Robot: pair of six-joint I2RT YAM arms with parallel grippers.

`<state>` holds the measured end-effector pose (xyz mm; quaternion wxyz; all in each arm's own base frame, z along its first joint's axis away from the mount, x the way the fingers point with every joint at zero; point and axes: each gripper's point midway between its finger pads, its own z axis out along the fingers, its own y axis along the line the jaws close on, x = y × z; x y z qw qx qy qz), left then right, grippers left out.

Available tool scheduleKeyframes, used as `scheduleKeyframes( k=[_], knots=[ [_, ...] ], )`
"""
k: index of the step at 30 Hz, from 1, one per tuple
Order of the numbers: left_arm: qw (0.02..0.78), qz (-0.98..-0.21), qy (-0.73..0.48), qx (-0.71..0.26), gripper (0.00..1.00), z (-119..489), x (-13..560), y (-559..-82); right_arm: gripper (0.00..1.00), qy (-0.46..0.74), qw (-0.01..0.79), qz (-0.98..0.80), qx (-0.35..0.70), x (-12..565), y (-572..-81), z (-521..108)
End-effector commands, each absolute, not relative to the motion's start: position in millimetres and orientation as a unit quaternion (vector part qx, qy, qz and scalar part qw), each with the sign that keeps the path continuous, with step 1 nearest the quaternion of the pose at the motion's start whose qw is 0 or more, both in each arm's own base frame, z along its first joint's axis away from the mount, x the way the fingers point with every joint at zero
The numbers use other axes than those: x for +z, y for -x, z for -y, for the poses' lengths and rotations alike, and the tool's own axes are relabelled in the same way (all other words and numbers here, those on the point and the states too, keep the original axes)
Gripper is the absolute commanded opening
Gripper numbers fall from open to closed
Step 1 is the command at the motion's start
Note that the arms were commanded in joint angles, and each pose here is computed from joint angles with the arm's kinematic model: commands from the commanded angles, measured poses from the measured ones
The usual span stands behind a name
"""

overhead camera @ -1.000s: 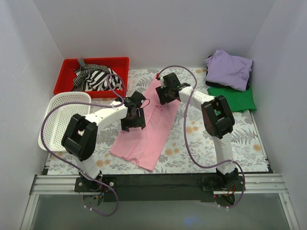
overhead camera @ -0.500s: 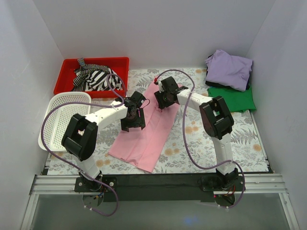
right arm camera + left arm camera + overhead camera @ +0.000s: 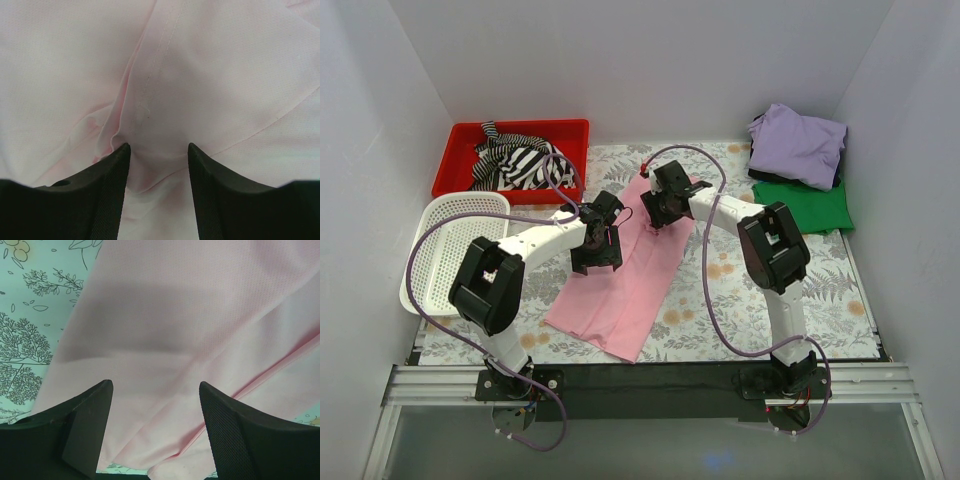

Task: Fold and stack the t-shirts
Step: Fold the tshirt

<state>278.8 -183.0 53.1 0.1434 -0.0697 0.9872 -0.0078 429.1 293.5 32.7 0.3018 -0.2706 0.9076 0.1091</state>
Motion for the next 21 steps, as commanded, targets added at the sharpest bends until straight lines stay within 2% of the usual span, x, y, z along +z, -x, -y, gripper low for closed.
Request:
scheduleKeyframes(
  k=[1,8,15,21],
  knots=[
    [0.166,-0.983,0.075,-0.001,0.69,180.4,63.4,-289.6,0.56,0.274,0.338,-0.893,0.115,74.1,-432.7,-297.0],
    [0.164,-0.984,0.074,-0.002,0.69,181.5,62.4,-289.2,0.56,0.278,0.323,-0.895,0.13,66.9,-419.8,-299.5],
    [0.162,-0.984,0.075,-0.002,0.69,181.6,59.7,-289.4,0.56,0.286,0.28,-0.905,0.145,34.6,-401.9,-304.9],
    [0.153,-0.986,0.07,-0.003,0.69,183.5,53.7,-287.6,0.56,0.268,0.28,-0.915,0.112,24.3,-405.7,-294.9]
  ],
)
